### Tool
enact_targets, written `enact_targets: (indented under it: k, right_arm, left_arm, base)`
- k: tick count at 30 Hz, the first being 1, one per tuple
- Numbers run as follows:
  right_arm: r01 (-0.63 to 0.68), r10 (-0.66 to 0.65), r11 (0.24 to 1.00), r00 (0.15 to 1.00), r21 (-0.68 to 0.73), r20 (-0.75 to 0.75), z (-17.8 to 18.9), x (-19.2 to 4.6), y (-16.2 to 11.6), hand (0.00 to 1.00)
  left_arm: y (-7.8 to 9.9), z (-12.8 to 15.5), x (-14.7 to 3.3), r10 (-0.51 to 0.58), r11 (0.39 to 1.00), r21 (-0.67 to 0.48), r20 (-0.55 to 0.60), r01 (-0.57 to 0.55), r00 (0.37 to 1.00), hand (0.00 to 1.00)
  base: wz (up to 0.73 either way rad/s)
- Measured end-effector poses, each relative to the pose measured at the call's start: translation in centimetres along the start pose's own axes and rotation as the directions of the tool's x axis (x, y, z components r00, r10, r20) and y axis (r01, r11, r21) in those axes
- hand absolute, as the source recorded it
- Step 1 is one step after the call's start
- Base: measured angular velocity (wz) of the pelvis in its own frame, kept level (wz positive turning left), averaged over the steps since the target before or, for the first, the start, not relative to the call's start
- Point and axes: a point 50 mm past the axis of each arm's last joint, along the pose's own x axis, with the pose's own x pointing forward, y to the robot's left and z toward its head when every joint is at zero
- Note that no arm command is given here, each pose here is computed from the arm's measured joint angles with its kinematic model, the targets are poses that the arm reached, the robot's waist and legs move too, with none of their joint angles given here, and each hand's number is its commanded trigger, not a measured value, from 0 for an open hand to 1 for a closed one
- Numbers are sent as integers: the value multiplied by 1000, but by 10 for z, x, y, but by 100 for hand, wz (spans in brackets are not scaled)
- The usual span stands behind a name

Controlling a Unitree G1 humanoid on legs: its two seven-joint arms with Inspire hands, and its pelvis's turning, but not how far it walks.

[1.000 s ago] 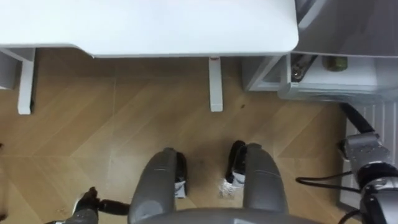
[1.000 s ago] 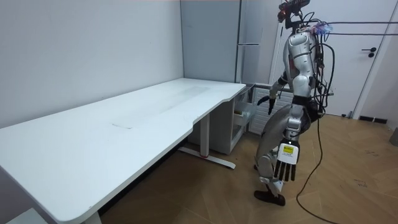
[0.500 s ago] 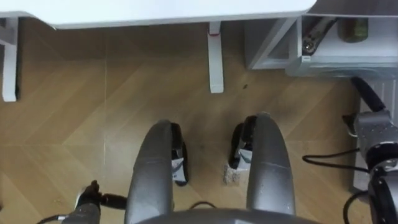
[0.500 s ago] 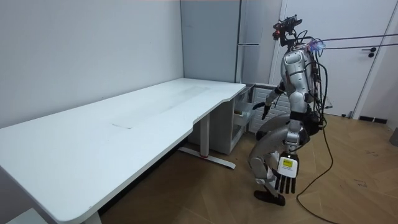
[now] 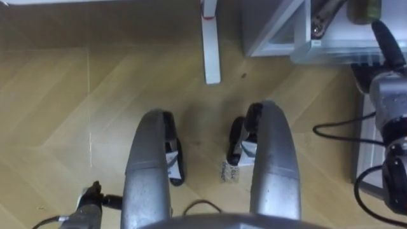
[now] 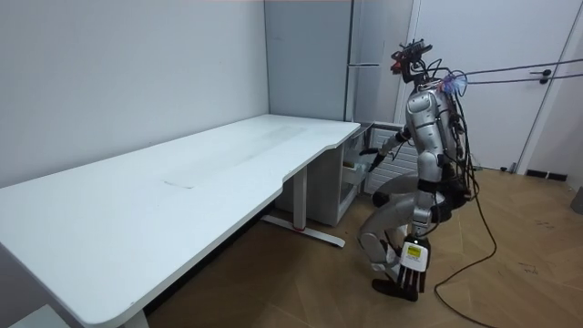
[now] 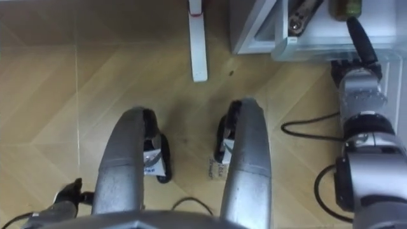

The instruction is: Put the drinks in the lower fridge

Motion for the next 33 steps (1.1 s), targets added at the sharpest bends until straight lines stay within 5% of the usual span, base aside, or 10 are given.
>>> enact_targets:
  k: [22,33]
  right_arm:
    - [-12,8,998,997,54,76,17,0,5,0]
    - [-17,9,996,996,88,90,17,-3,11,0]
  left_arm:
    - [15,-18,-4,-3,998,-56,-4,3,1000,0]
    - [28,-67,-15,24,998,-58,-90,-29,996,0]
  base:
    - [3]
    - [10]
